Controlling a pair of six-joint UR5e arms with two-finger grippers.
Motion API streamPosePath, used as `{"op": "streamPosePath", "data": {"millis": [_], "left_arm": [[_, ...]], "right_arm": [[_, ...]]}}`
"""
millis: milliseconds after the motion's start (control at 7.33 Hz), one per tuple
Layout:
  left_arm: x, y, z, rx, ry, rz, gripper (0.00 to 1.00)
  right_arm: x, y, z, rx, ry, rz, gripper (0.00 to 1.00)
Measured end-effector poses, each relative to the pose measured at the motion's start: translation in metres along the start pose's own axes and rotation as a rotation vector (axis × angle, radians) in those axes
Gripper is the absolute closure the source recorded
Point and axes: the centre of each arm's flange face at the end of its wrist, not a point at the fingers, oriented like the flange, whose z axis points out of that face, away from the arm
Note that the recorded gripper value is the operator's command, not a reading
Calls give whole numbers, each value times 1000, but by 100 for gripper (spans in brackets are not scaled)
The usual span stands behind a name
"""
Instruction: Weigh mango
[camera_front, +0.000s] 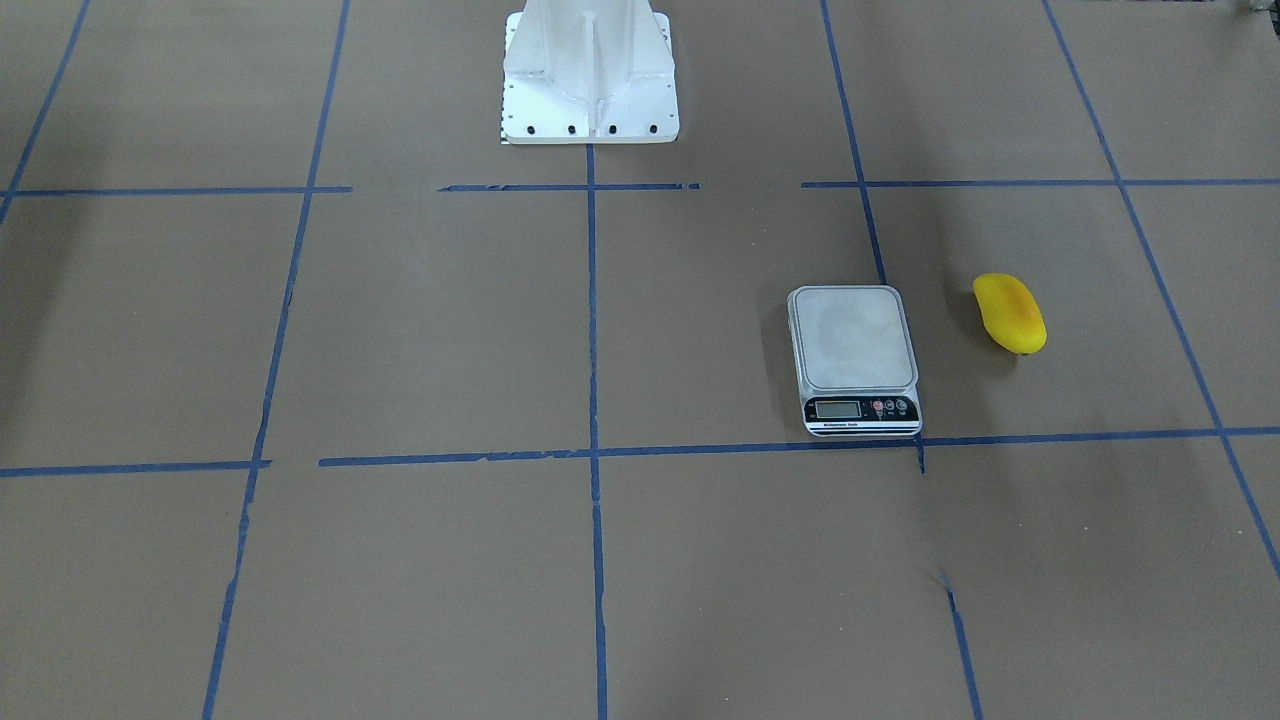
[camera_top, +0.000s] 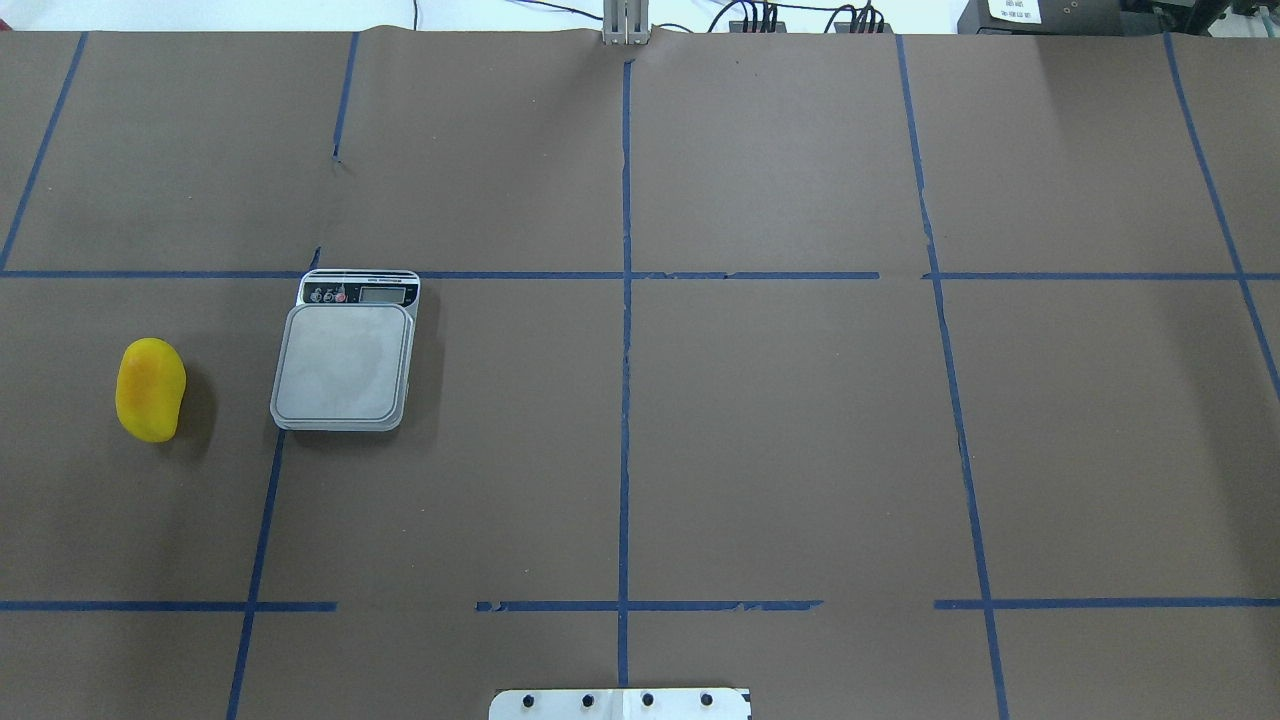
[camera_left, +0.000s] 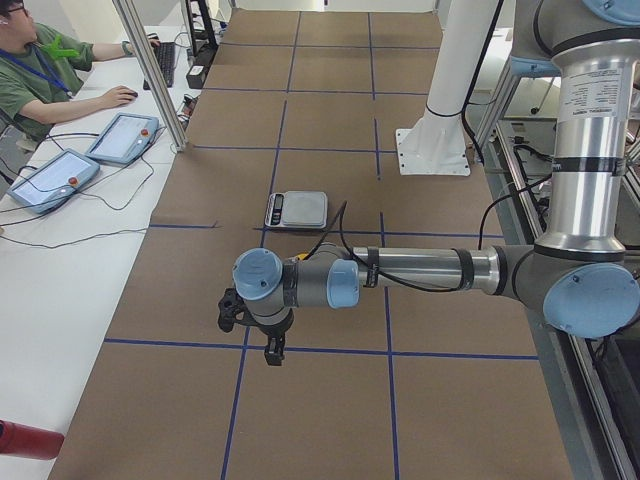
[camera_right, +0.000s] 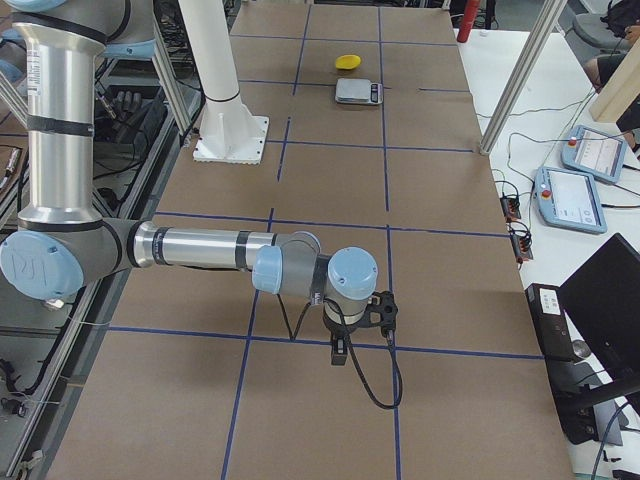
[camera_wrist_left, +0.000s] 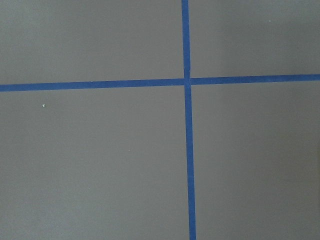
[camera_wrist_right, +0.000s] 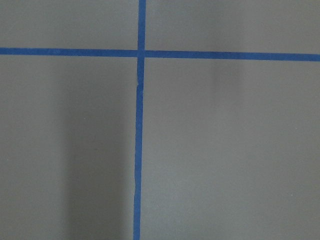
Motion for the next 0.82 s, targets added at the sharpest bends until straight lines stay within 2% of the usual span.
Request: {"op": "streamPosePath", "data": {"millis": [409,818], "left_arm": [[6,-6,-6,12,0,16,0],[59,-27,-31,84,-10,-12,0]], "right_arm": [[0,0,0,0,0,0,0],[0,0,0,0,0,0,0]]}}
